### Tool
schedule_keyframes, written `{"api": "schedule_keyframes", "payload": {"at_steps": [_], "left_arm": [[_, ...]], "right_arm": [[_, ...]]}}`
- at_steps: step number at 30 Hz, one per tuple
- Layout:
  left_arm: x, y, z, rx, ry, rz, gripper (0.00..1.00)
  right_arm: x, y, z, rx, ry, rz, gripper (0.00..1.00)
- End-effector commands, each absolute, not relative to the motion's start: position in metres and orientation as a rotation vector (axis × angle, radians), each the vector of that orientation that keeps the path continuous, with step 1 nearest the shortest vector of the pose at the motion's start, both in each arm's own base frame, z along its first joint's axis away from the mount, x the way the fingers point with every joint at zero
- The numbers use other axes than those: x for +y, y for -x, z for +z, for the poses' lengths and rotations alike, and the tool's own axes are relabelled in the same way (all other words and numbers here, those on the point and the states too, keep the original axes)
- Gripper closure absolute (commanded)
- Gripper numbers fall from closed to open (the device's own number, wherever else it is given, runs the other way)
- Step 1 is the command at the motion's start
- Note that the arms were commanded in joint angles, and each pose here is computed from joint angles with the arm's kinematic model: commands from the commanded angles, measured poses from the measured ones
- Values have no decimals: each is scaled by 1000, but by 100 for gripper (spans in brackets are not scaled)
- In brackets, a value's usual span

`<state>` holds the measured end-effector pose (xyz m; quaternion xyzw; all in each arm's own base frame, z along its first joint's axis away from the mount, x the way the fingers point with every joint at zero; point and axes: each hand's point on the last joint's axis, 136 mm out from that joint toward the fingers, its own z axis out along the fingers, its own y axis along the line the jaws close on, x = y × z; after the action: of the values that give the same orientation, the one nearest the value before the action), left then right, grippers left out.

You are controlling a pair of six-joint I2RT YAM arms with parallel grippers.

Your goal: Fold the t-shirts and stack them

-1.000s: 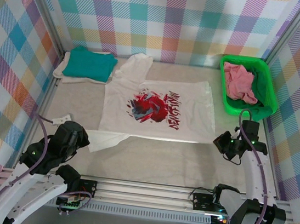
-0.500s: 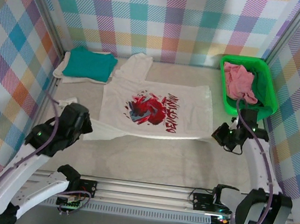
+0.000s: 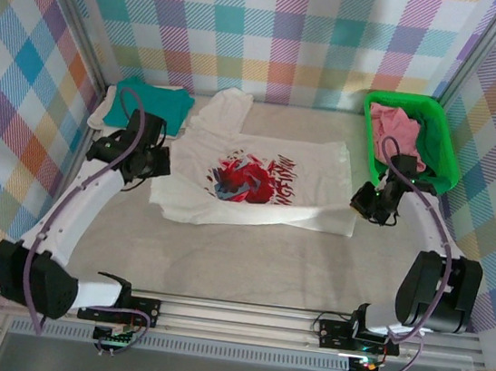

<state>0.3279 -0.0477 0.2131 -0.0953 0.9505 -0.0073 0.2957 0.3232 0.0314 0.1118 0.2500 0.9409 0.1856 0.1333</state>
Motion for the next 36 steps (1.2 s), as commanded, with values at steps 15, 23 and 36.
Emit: {"api": "schedule_keyframes", "payload": {"at_steps": [15, 23, 36], "left_arm": [[-63, -424, 185, 2663, -11, 69, 100], [-65, -470, 179, 2672, -97, 153, 98], [-100, -479, 188, 2642, 118, -163, 29]], "right_arm": [[30, -391, 85, 2760, -674, 497, 100], [42, -421, 74, 2790, -658, 494, 85], [76, -420, 150, 2677, -417, 520, 61]]}}
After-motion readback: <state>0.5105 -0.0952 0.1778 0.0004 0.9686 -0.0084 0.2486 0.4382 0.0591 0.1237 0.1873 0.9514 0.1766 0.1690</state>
